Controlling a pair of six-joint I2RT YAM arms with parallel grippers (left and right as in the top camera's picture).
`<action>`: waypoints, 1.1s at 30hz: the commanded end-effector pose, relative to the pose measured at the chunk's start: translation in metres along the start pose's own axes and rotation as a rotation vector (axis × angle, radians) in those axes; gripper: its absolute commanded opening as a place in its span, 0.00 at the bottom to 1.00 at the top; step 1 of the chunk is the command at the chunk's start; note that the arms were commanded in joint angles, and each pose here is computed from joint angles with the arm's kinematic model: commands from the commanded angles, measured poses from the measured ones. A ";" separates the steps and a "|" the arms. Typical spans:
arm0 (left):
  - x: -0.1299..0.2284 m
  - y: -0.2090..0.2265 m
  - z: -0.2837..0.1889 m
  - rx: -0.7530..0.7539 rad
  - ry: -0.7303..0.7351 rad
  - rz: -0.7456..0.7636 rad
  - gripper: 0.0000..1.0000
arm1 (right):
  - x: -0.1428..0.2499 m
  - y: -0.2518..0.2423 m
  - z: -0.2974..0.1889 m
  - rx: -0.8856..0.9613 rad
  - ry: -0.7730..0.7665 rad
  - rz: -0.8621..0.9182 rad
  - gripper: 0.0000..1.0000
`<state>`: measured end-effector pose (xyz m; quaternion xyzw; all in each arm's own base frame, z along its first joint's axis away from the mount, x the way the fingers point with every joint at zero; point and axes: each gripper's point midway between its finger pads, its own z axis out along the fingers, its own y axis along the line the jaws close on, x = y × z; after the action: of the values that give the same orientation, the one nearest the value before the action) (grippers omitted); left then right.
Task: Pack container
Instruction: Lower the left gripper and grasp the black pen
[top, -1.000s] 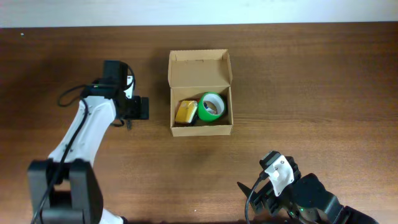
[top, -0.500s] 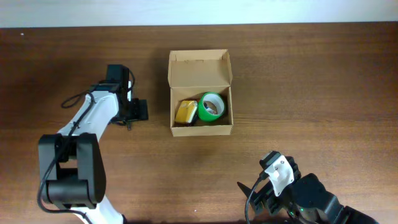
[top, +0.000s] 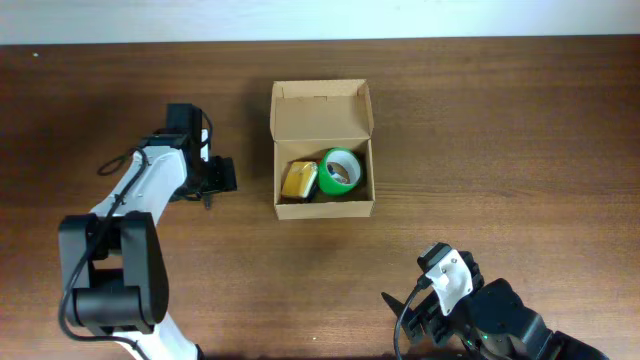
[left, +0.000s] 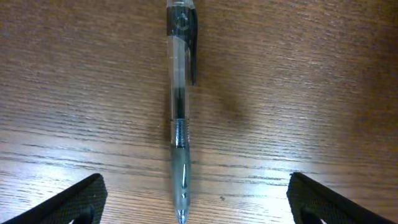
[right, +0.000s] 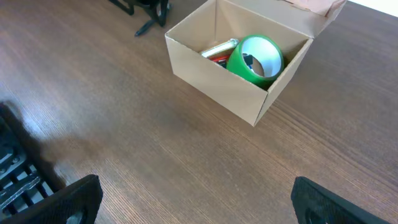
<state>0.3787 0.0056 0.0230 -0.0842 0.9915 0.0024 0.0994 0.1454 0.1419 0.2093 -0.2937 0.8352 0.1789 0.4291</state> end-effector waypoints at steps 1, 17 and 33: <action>0.006 0.002 0.005 0.043 0.038 -0.036 0.92 | 0.000 -0.002 0.000 0.010 -0.004 0.009 0.99; -0.010 0.004 -0.005 0.059 0.139 -0.055 0.91 | 0.000 -0.002 0.000 0.010 -0.004 0.009 0.99; 0.001 0.006 0.017 0.047 0.239 -0.012 0.77 | 0.000 -0.002 0.000 0.010 -0.004 0.009 0.99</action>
<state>0.3733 0.0115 0.0041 -0.0928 0.9950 -0.0272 -0.0257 0.1454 0.1420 0.2093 -0.2938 0.8352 0.1790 0.4290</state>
